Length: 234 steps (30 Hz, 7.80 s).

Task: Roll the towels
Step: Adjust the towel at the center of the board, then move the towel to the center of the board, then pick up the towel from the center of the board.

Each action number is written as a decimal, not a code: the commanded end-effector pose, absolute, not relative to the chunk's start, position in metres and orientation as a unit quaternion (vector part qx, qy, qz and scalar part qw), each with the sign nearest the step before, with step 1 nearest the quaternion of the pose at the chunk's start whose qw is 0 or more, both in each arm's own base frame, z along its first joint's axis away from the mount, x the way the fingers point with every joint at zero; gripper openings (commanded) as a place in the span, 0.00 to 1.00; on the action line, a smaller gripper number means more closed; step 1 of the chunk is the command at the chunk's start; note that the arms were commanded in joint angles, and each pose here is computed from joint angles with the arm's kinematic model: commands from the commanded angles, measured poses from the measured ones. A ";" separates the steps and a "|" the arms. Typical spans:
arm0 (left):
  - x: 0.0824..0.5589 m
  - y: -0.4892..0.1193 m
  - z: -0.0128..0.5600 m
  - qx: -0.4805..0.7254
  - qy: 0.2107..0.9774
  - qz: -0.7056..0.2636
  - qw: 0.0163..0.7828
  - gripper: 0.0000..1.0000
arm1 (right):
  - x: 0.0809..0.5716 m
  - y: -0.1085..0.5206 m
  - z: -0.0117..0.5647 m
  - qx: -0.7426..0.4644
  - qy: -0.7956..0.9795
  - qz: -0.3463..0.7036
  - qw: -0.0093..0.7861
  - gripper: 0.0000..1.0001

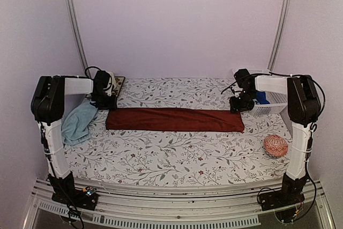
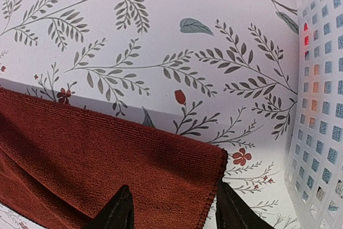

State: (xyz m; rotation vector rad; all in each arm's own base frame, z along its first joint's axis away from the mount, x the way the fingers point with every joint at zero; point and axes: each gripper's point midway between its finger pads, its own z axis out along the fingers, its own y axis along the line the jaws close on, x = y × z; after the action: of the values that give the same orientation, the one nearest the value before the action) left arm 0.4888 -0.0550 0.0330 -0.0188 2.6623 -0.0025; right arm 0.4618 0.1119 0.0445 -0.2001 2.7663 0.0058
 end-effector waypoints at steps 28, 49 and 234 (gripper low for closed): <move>0.486 -0.052 0.029 -0.022 0.971 -0.013 0.236 0.32 | 0.468 0.104 0.017 0.018 0.978 -0.039 0.204 0.30; 0.481 -0.041 0.033 -0.038 0.968 0.010 0.247 0.00 | 0.472 0.093 0.026 0.007 0.975 -0.072 0.209 0.02; 0.449 -0.066 0.103 -0.032 0.954 0.087 0.284 0.97 | 0.414 0.159 0.014 0.044 0.978 0.133 0.155 0.49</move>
State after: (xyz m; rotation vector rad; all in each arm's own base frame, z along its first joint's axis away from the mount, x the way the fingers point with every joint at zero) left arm 0.4477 -0.0580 0.0772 -0.1166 2.5998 0.2537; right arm 0.4058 0.1588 0.0235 0.0114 2.8188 0.3324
